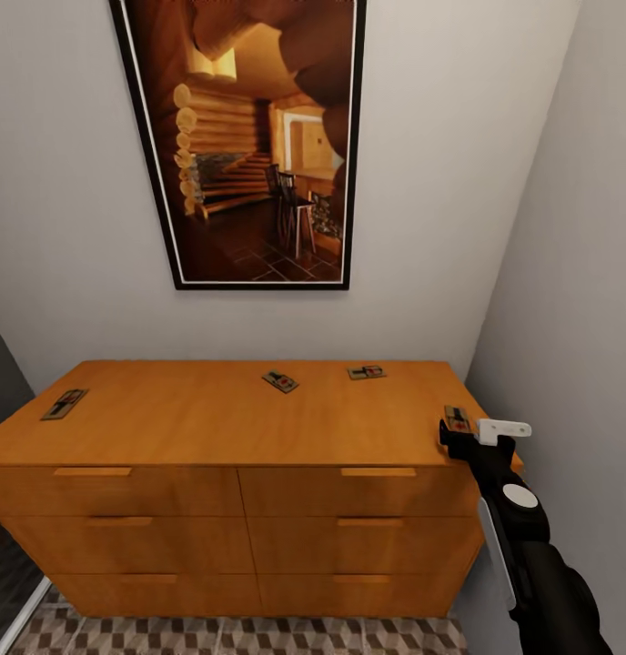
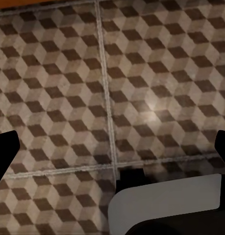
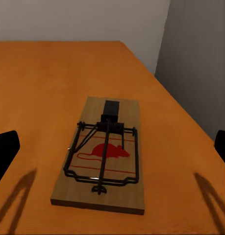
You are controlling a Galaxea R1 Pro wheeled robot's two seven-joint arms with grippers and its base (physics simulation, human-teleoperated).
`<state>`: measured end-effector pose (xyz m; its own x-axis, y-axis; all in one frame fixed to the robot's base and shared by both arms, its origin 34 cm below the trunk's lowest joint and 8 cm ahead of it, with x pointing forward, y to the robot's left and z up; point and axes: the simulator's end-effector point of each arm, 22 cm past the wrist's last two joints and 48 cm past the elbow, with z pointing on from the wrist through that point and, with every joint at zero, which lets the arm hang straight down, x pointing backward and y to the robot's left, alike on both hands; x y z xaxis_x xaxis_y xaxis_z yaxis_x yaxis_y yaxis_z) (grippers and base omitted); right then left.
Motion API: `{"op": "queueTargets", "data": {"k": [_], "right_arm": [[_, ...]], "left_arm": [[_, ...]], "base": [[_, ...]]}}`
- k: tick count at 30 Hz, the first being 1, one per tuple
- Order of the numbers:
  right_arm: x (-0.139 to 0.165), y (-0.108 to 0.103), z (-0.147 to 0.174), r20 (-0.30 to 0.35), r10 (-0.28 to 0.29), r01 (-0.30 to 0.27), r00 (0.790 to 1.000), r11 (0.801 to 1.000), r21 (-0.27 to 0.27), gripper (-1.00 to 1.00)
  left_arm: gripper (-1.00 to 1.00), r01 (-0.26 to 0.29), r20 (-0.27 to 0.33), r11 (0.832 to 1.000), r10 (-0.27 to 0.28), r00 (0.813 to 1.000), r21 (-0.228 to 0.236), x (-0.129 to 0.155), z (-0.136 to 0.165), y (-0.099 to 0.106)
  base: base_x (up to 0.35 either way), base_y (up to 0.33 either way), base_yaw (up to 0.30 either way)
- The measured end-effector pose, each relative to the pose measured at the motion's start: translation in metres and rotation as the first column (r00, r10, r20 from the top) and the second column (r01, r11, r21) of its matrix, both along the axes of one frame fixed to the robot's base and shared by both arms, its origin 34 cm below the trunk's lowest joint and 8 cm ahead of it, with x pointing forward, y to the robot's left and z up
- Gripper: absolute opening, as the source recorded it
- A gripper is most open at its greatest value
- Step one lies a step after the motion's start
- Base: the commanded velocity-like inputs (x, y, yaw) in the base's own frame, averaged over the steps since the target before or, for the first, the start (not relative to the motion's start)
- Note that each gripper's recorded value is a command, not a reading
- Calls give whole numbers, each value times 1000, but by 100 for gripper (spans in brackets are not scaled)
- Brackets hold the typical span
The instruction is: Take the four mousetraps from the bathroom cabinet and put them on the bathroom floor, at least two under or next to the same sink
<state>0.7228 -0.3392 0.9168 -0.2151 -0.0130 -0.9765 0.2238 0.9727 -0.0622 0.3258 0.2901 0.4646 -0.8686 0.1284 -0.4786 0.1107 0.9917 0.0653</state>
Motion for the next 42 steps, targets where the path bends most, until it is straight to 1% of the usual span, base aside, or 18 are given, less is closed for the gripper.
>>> {"op": "queueTargets", "data": {"k": [21,24,27,28,29,33,42], "right_arm": [[0,1,-1,-5,1,-1,1000,1000,1,100],[-1,1,-4,-20,0,0,1000,1000,4,100],[-3,1,-11,-51,-2,2,999,1000,9,100],[-6,0,-21,-100,-6,8,995,1000,17,100],[-7,0,-23,-107,-7,9,994,1000,19,100],[-8,-1,-24,-120,-10,12,993,1000,18,100],[-9,-1,-24,-125,-12,14,992,1000,16,100]], "left_arm": [[100,0,0,1000,0,1000,0,0,0,0],[100,0,0,1000,0,1000,0,0,0,0],[100,0,0,1000,0,1000,0,0,0,0],[100,0,0,1000,0,1000,0,0,0,0],[100,0,0,1000,0,1000,0,0,0,0],[100,0,0,1000,0,1000,0,0,0,0],[100,0,0,1000,0,1000,0,0,0,0]], "base": [[-7,0,0],[0,0,0],[0,0,0],[0,0,0],[0,0,0],[0,0,0],[0,0,0]]}}
